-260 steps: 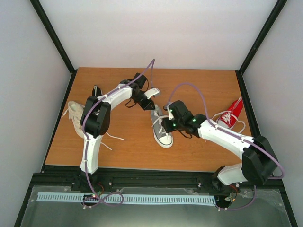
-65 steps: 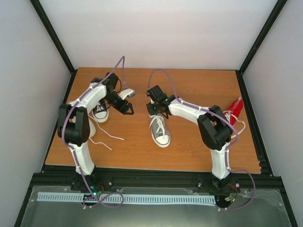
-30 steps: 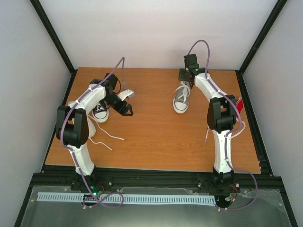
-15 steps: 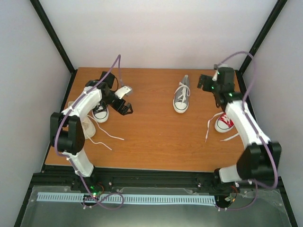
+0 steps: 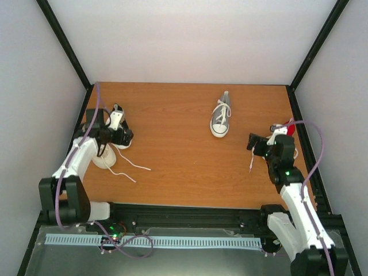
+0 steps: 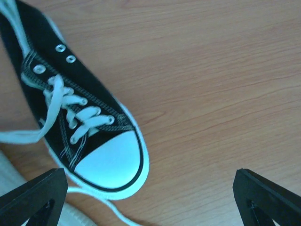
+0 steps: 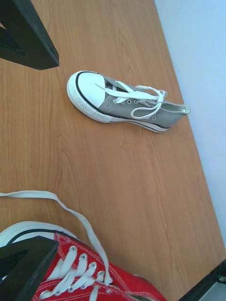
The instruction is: Tie the shoes
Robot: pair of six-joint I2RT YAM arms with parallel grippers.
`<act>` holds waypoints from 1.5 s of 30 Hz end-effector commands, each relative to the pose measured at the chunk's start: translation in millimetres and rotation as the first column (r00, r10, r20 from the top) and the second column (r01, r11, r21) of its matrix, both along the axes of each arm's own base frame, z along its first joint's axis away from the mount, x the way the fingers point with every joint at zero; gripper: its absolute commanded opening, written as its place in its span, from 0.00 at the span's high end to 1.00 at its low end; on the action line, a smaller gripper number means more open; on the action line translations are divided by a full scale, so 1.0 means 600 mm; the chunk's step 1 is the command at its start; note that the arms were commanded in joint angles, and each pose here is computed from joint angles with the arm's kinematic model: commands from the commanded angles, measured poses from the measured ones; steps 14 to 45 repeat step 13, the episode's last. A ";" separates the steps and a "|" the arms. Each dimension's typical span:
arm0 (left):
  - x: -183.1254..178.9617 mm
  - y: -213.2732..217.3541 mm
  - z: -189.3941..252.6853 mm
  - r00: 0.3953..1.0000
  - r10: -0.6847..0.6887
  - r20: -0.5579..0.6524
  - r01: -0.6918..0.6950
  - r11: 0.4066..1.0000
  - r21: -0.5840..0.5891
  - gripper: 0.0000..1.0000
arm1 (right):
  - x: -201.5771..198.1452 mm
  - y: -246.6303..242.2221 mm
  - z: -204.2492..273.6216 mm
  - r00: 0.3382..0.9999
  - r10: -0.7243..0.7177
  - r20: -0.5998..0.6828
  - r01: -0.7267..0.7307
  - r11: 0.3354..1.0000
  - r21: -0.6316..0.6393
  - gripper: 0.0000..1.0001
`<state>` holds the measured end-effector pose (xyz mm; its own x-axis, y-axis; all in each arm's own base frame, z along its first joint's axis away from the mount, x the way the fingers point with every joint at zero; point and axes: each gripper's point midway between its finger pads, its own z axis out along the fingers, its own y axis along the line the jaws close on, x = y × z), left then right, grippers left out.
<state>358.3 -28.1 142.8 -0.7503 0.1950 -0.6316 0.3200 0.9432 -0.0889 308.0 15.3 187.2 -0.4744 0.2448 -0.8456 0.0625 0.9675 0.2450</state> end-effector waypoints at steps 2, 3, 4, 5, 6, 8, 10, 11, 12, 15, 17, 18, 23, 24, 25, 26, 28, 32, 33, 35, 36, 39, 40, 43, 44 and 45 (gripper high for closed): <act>0.022 0.038 0.048 0.951 0.153 0.269 -0.158 0.987 -0.005 0.00 | -0.028 -0.023 0.000 0.989 -0.094 0.117 0.091 0.995 0.028 0.00; 0.023 0.043 0.049 0.941 0.181 0.285 -0.184 0.983 -0.019 0.00 | -0.032 -0.026 -0.008 0.987 -0.111 0.115 0.107 0.993 0.041 0.00; 0.024 0.045 0.046 0.934 0.200 0.297 -0.200 0.979 -0.032 0.00 | -0.035 -0.029 -0.014 0.985 -0.128 0.113 0.122 0.991 0.056 0.00; 0.024 0.045 0.046 0.927 0.211 0.309 -0.207 0.977 -0.045 0.00 | -0.036 -0.030 -0.020 0.984 -0.141 0.111 0.134 0.989 0.070 0.00; 0.025 0.045 0.048 0.922 0.215 0.323 -0.210 0.976 -0.052 0.00 | -0.038 -0.032 -0.025 0.983 -0.153 0.105 0.145 0.986 0.078 0.00; 0.026 0.049 0.057 0.908 0.227 0.352 -0.223 0.973 -0.051 0.00 | -0.041 -0.032 -0.032 0.984 -0.150 0.091 0.143 0.987 0.074 0.00; 0.025 0.056 0.061 0.898 0.244 0.366 -0.245 0.969 -0.045 0.00 | -0.044 -0.039 -0.041 0.983 -0.171 0.067 0.167 0.984 0.060 0.00; 0.023 0.057 0.061 0.897 0.246 0.369 -0.247 0.968 -0.044 0.00 | -0.045 -0.044 -0.042 0.980 -0.188 0.064 0.184 0.981 0.060 0.00; 0.021 0.057 0.061 0.895 0.250 0.369 -0.251 0.967 -0.047 0.00 | -0.046 -0.045 -0.042 0.979 -0.194 0.064 0.190 0.980 0.060 0.00; 0.018 0.057 0.062 0.893 0.250 0.375 -0.251 0.967 -0.049 0.00 | -0.045 -0.044 -0.041 0.979 -0.192 0.067 0.188 0.980 0.062 0.00; 0.018 0.057 0.062 0.893 0.250 0.375 -0.251 0.967 -0.049 0.00 | -0.045 -0.044 -0.041 0.979 -0.192 0.067 0.188 0.980 0.062 0.00; 0.018 0.057 0.062 0.893 0.250 0.375 -0.251 0.967 -0.049 0.00 | -0.045 -0.044 -0.041 0.979 -0.192 0.067 0.188 0.980 0.062 0.00; 0.018 0.057 0.062 0.893 0.250 0.375 -0.251 0.967 -0.049 0.00 | -0.045 -0.044 -0.041 0.979 -0.192 0.067 0.188 0.980 0.062 0.00; 0.018 0.057 0.062 0.893 0.250 0.375 -0.251 0.967 -0.049 0.00 | -0.045 -0.044 -0.041 0.979 -0.192 0.067 0.188 0.980 0.062 0.00; 0.018 0.057 0.062 0.893 0.250 0.375 -0.251 0.967 -0.049 0.00 | -0.045 -0.044 -0.041 0.979 -0.192 0.067 0.188 0.980 0.062 0.00; 0.018 0.057 0.062 0.893 0.250 0.375 -0.251 0.967 -0.049 0.00 | -0.045 -0.044 -0.041 0.979 -0.192 0.067 0.188 0.980 0.062 0.00; 0.018 0.057 0.062 0.893 0.250 0.375 -0.251 0.967 -0.049 0.00 | -0.045 -0.044 -0.041 0.979 -0.192 0.067 0.188 0.980 0.062 0.00; 0.018 0.057 0.062 0.893 0.250 0.375 -0.251 0.967 -0.049 0.00 | -0.045 -0.044 -0.041 0.979 -0.192 0.067 0.188 0.980 0.062 0.00; 0.018 0.057 0.062 0.893 0.250 0.375 -0.251 0.967 -0.049 0.00 | -0.045 -0.044 -0.041 0.979 -0.192 0.067 0.188 0.980 0.062 0.00; 0.018 0.057 0.062 0.893 0.250 0.375 -0.251 0.967 -0.049 0.00 | -0.045 -0.044 -0.041 0.979 -0.192 0.067 0.188 0.980 0.062 0.00; 0.018 0.057 0.062 0.893 0.250 0.375 -0.251 0.967 -0.049 0.00 | -0.045 -0.044 -0.041 0.979 -0.192 0.067 0.188 0.980 0.062 0.00; 0.018 0.057 0.062 0.893 0.250 0.375 -0.251 0.967 -0.049 0.00 | -0.045 -0.044 -0.041 0.979 -0.192 0.067 0.188 0.980 0.062 0.00; 0.018 0.057 0.062 0.893 0.250 0.375 -0.251 0.967 -0.049 0.00 | -0.045 -0.044 -0.041 0.979 -0.192 0.067 0.188 0.980 0.062 0.00; 0.018 0.057 0.062 0.893 0.250 0.375 -0.251 0.967 -0.049 0.00 | -0.045 -0.044 -0.041 0.979 -0.192 0.067 0.188 0.980 0.062 0.00; 0.018 0.057 0.062 0.893 0.250 0.375 -0.251 0.967 -0.049 0.00 | -0.045 -0.044 -0.041 0.979 -0.192 0.067 0.188 0.980 0.062 0.00; 0.018 0.057 0.062 0.893 0.250 0.375 -0.251 0.967 -0.049 0.00 | -0.045 -0.044 -0.041 0.979 -0.192 0.067 0.188 0.980 0.062 0.00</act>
